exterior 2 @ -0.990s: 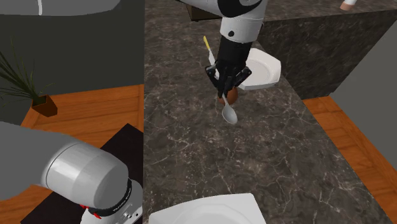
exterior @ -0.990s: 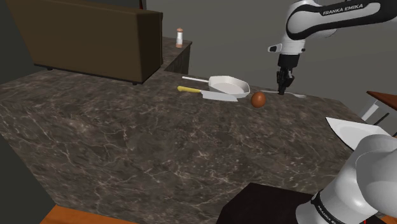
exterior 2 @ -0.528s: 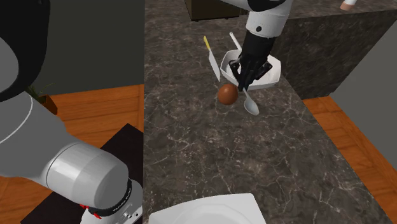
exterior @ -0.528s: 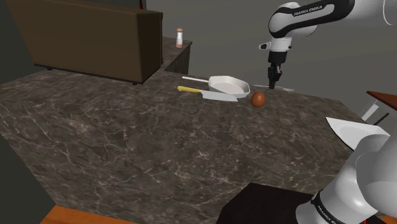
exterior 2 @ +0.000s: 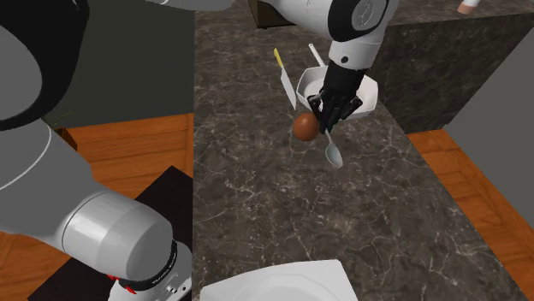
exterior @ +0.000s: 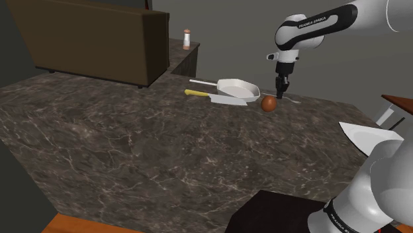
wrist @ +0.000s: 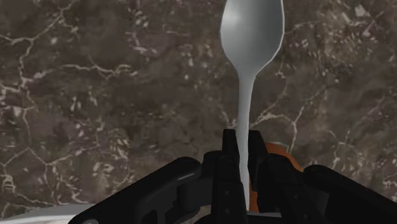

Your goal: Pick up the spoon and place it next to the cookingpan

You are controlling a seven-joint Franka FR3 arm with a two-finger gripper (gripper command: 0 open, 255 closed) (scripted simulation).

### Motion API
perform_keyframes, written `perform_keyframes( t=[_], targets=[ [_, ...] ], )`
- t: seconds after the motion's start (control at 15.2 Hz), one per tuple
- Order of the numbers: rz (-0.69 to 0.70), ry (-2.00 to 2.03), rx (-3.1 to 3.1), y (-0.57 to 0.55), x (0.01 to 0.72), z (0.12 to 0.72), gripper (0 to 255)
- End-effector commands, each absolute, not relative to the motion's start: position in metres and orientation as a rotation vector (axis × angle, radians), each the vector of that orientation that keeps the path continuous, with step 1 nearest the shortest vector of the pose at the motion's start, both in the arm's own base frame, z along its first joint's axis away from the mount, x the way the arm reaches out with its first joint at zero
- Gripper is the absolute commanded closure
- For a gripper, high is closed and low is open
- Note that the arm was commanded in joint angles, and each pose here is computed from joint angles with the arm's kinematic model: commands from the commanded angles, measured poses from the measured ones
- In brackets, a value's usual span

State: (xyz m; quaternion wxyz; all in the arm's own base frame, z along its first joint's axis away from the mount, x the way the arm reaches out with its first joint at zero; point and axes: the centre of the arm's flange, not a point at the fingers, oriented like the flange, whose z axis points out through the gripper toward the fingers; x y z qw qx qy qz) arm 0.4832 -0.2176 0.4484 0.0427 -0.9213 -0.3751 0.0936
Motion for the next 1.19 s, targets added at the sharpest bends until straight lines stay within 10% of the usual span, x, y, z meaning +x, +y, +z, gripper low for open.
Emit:
perform_keyframes(
  t=[0.0, 1.06, 1.12],
  targets=[
    [0.289, -1.147, -2.817, -0.217, 0.483, 0.437, 255],
    [0.289, -1.147, -2.817, -0.217, 0.483, 0.393, 255],
    [0.289, -1.147, -2.817, -0.217, 0.483, 0.393, 0]
  ],
)
